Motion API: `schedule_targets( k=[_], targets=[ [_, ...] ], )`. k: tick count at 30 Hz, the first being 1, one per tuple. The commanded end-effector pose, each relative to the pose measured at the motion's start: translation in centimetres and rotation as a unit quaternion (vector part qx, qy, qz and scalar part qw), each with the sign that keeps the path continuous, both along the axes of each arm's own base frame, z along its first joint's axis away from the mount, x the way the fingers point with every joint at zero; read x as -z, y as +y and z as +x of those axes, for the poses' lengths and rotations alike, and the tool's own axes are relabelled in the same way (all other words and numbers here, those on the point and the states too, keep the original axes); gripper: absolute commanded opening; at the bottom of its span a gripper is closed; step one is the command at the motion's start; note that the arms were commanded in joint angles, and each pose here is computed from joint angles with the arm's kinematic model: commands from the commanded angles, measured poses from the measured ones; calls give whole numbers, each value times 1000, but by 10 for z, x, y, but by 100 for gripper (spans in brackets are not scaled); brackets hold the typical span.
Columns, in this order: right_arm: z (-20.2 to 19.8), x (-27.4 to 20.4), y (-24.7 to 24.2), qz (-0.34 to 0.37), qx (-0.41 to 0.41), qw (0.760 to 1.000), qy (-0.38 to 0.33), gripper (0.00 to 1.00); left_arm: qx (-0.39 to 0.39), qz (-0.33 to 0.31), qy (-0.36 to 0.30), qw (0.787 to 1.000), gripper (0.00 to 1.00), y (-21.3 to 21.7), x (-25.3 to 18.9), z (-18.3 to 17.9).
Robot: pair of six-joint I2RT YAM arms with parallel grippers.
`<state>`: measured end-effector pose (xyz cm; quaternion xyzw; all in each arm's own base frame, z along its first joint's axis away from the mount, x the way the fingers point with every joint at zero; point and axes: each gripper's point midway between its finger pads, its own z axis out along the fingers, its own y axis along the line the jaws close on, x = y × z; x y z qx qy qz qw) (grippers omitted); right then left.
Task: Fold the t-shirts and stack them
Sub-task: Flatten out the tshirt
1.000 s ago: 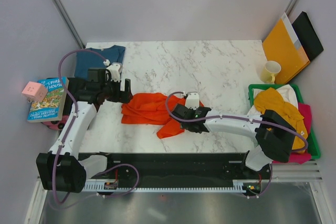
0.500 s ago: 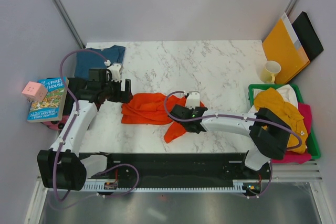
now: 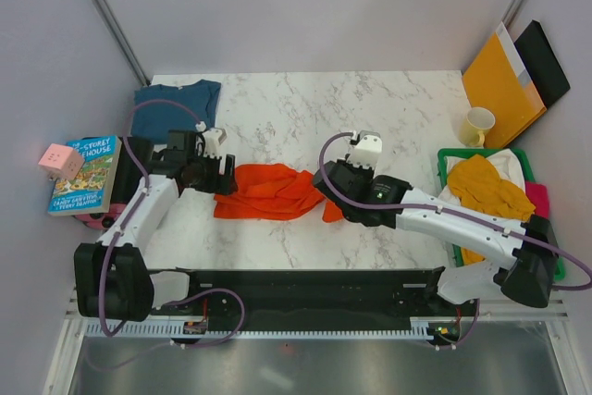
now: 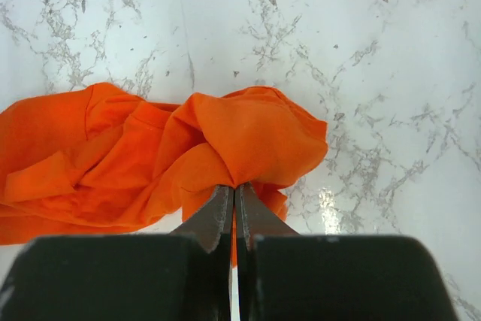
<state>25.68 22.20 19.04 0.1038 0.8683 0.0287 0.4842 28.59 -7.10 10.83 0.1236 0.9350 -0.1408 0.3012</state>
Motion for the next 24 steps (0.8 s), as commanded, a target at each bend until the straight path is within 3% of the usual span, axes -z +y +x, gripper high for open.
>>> schedule_targets(
  k=[1,2,5,9,15,24],
  targets=[
    [-1,-9,-16,-25,17,999,-12,0,23,5,-1,1000,80,-1,7,8],
    [-2,-5,-17,-25,18,999,-9,0,16,10,4,1000,62,1,9,12],
    [-3,-1,-17,-23,20,1000,-5,0,2,22,34,999,41,7,24,14],
    [-4,-1,-20,-25,22,999,-6,0,-3,19,53,998,44,8,32,16],
    [-5,0,-21,-23,23,999,-7,0,-19,37,68,997,62,18,40,18],
    [-6,5,-21,-23,23,999,0,0,-25,33,97,994,61,22,52,18]
  ],
)
